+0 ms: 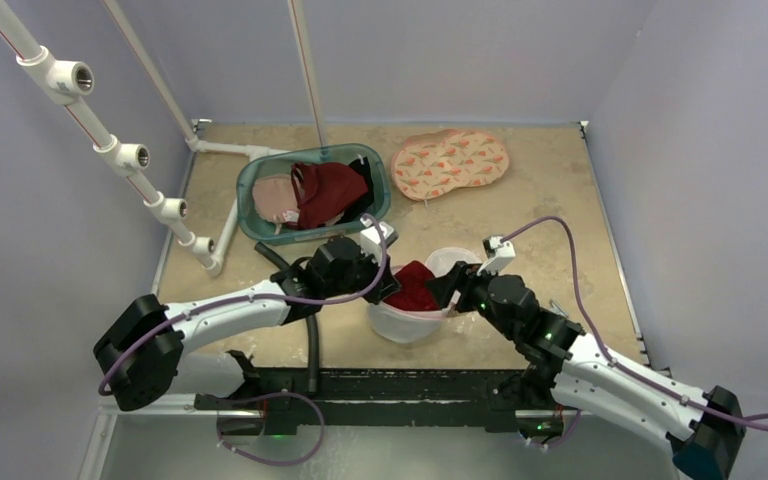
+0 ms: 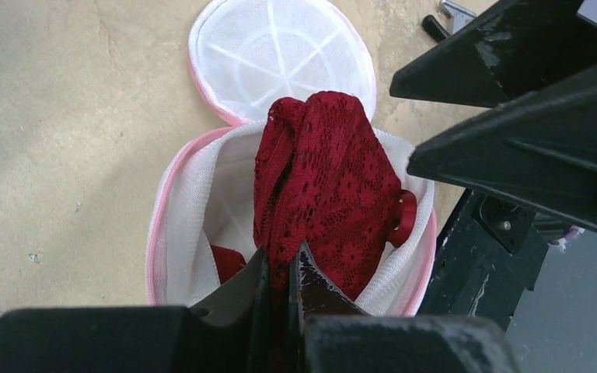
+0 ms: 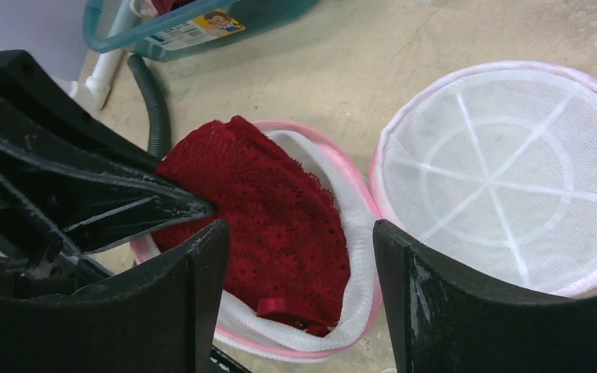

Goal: Unzip the laundry bag and remove the bra
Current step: Pick up the bra from the laundry bag.

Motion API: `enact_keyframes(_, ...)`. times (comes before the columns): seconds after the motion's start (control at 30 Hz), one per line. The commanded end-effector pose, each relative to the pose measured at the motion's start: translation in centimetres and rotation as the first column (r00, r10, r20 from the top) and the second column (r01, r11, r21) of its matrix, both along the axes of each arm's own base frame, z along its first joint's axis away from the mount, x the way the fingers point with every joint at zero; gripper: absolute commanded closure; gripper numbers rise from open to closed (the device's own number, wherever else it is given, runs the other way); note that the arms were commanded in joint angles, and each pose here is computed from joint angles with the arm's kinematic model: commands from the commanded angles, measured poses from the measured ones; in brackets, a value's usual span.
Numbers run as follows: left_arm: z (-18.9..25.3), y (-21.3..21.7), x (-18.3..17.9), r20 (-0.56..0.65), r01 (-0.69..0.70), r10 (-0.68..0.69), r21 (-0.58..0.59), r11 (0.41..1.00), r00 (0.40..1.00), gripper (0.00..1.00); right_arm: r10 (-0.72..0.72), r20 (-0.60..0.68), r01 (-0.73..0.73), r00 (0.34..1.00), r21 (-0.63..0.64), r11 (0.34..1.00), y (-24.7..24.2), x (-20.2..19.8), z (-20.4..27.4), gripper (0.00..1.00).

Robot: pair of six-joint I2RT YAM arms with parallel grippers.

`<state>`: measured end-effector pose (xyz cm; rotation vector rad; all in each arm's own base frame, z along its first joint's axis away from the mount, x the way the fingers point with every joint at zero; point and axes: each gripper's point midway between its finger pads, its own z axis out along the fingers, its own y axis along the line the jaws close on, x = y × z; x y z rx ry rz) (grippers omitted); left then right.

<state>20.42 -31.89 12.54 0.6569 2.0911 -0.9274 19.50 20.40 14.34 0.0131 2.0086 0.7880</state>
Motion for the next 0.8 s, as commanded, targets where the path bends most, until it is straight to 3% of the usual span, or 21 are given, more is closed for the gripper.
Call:
enact_keyframes(0.0,1.7,-0.7,-0.3,0.104,0.039,-0.036,-0.03,0.999,0.994,1.0,-0.073,0.001,0.073,0.997,0.006,0.997,-0.7,0.7,0.8,0.31)
enact_keyframes(0.13,3.1,-1.0,-1.2,0.219,0.066,-0.058,-0.03,0.997,0.974,1.0,-0.07,0.036,0.068,0.997,0.046,0.997,-0.9,0.6,1.6,0.34)
enact_keyframes(0.4,8.0,-0.1,-1.7,0.397,0.091,-0.027,-0.143,0.986,0.917,1.0,0.057,0.239,-0.105,0.969,0.196,0.975,-1.0,-2.2,7.1,0.22)
enact_keyframes(0.77,13.8,0.2,-2.4,0.582,0.18,0.001,-0.253,0.951,0.813,1.0,0.079,0.267,-0.148,0.961,0.249,0.957,-1.0,-3.1,9.7,0.22)
